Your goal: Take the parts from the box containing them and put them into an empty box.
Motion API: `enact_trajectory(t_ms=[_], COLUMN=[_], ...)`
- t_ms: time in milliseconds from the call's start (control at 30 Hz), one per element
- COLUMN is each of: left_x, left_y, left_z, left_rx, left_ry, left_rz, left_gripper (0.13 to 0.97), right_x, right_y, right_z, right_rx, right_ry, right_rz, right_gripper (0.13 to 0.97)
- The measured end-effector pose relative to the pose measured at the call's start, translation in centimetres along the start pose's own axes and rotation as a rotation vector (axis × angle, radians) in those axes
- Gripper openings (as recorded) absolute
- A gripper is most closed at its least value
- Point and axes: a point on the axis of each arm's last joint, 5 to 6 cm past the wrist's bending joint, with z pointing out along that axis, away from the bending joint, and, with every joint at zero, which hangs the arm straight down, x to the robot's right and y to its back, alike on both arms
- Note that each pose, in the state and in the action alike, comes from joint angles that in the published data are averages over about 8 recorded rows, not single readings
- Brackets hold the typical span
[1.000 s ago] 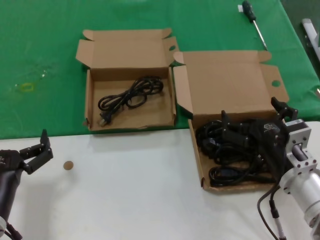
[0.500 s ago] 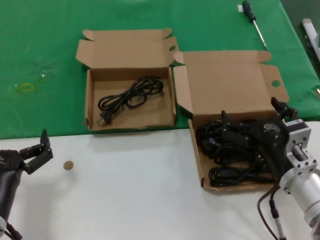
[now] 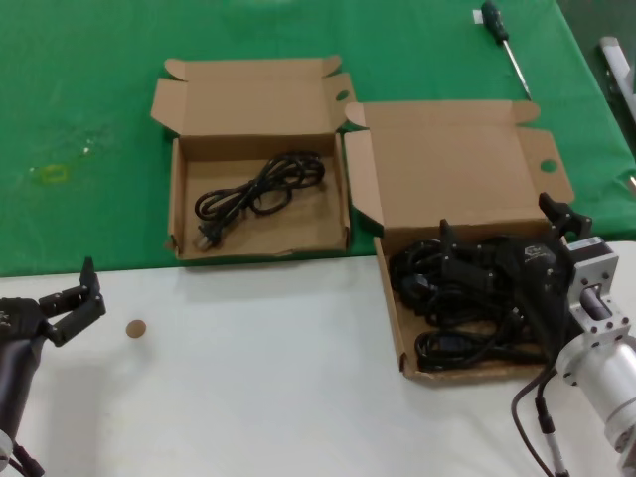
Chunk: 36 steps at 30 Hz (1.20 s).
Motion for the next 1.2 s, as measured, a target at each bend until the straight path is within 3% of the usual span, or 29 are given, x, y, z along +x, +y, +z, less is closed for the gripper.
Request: enact_trajectory(t_ms=[1200], left_x=[0.0], left_y=[0.0], left_z=[0.0], left_rx=[0.0], left_ry=[0.0], left_rz=[0.0], left_gripper=[0.966], right_x=[0.0], right_y=[0.0], right_z=[0.0], right_rx=[0.0], right_ry=[0.0], right_rz=[0.0], right_gripper=[0.966])
